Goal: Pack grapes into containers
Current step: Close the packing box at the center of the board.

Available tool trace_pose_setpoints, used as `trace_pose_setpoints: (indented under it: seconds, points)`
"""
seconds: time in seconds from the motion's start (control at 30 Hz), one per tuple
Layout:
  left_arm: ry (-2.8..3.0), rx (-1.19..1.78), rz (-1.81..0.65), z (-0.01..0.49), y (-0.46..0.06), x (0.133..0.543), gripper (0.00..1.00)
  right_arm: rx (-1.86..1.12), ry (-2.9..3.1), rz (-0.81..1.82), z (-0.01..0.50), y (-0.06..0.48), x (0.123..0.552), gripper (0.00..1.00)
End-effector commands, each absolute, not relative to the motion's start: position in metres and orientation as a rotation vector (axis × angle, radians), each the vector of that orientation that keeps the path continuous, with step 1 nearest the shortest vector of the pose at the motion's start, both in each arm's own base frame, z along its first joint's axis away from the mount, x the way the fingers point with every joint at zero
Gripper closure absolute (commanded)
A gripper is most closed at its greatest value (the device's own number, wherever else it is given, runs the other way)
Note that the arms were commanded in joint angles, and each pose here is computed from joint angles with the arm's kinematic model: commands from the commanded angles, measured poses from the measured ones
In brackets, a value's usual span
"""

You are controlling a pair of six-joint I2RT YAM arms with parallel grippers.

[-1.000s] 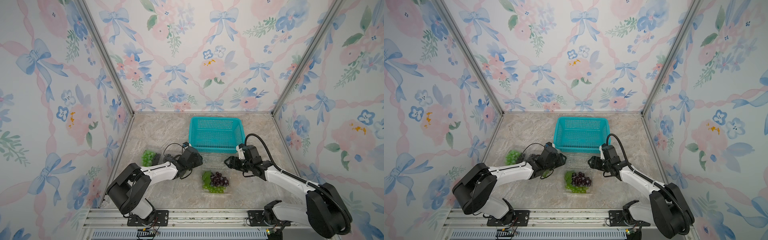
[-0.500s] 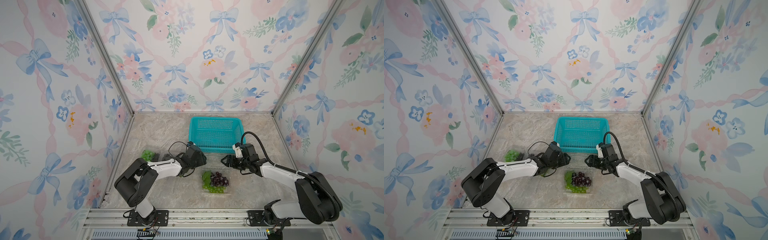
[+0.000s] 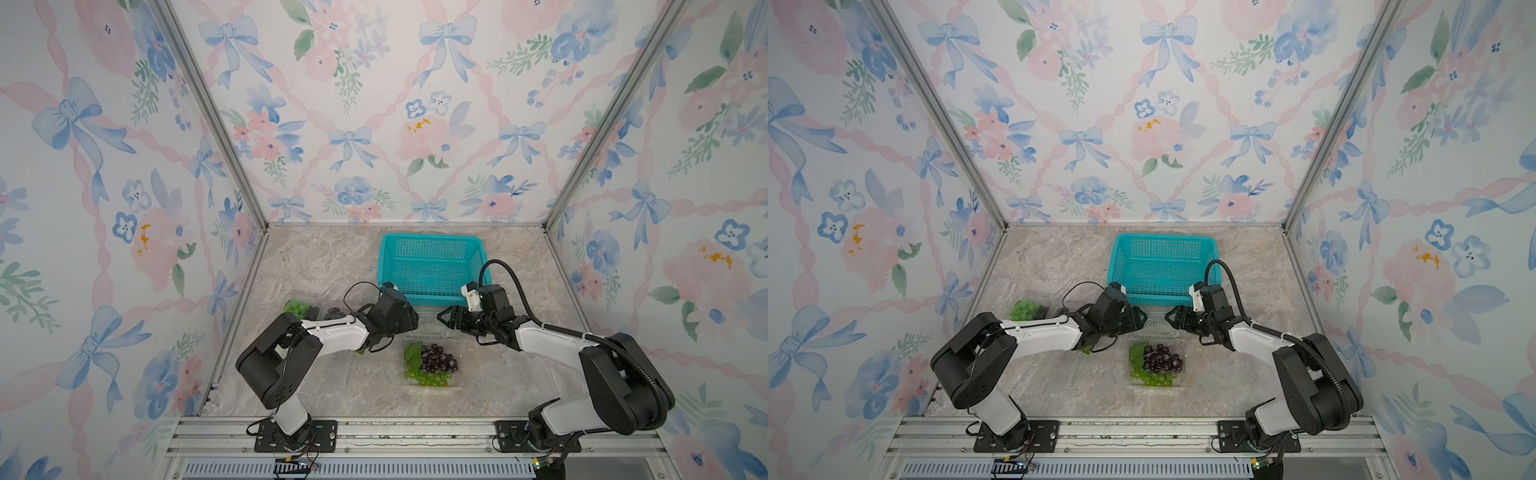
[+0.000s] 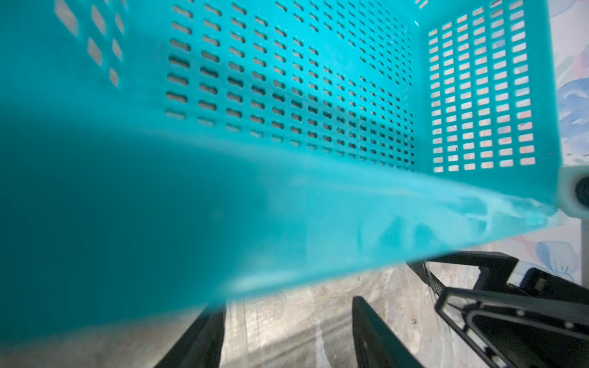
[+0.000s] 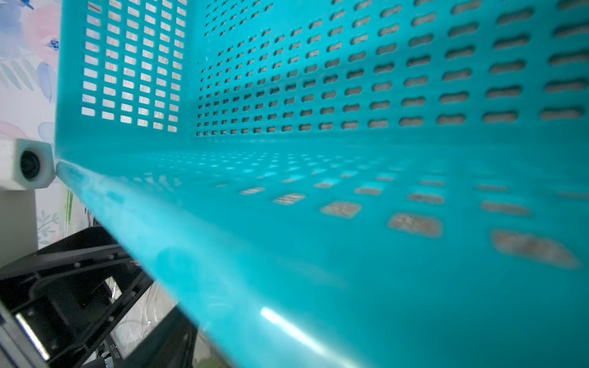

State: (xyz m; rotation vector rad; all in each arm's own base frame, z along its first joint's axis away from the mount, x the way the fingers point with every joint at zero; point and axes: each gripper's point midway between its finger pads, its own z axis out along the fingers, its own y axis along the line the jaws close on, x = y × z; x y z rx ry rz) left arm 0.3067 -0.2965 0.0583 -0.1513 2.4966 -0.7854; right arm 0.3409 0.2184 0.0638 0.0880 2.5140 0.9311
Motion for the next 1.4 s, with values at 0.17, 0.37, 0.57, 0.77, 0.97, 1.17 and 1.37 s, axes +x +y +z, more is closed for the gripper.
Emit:
trace_pose_setpoints:
  seconds: [0.17, 0.37, 0.57, 0.77, 0.97, 1.17, 1.37]
  points:
    - [2.51, -0.077, -0.855, 0.071, -0.308, 0.288, 0.36, 0.067, 2.566, 0.921, 0.062, 0.222, 0.318, 0.26]
    - [2.499, -0.069, -0.881, 0.078, -0.304, 0.28, 0.36, 0.068, 2.588, 0.881, 0.062, 0.216, 0.305, 0.26]
    - [2.494, -0.068, -0.889, 0.08, -0.3, 0.272, 0.36, 0.049, 2.589, 0.855, 0.065, 0.217, 0.295, 0.26]
    - [2.458, -0.073, -0.895, 0.09, -0.297, 0.27, 0.36, 0.047, 2.555, 0.847, 0.077, 0.215, 0.292, 0.26]
    - [2.414, -0.087, -0.902, 0.101, -0.292, 0.27, 0.36, 0.055, 2.526, 0.848, 0.084, 0.213, 0.287, 0.26]
    - [2.378, -0.094, -0.936, 0.112, -0.295, 0.272, 0.36, 0.063, 2.49, 0.869, 0.091, 0.212, 0.283, 0.27]
    - [2.357, -0.101, -0.959, 0.116, -0.298, 0.275, 0.36, 0.032, 2.446, 0.886, 0.101, 0.212, 0.281, 0.27]
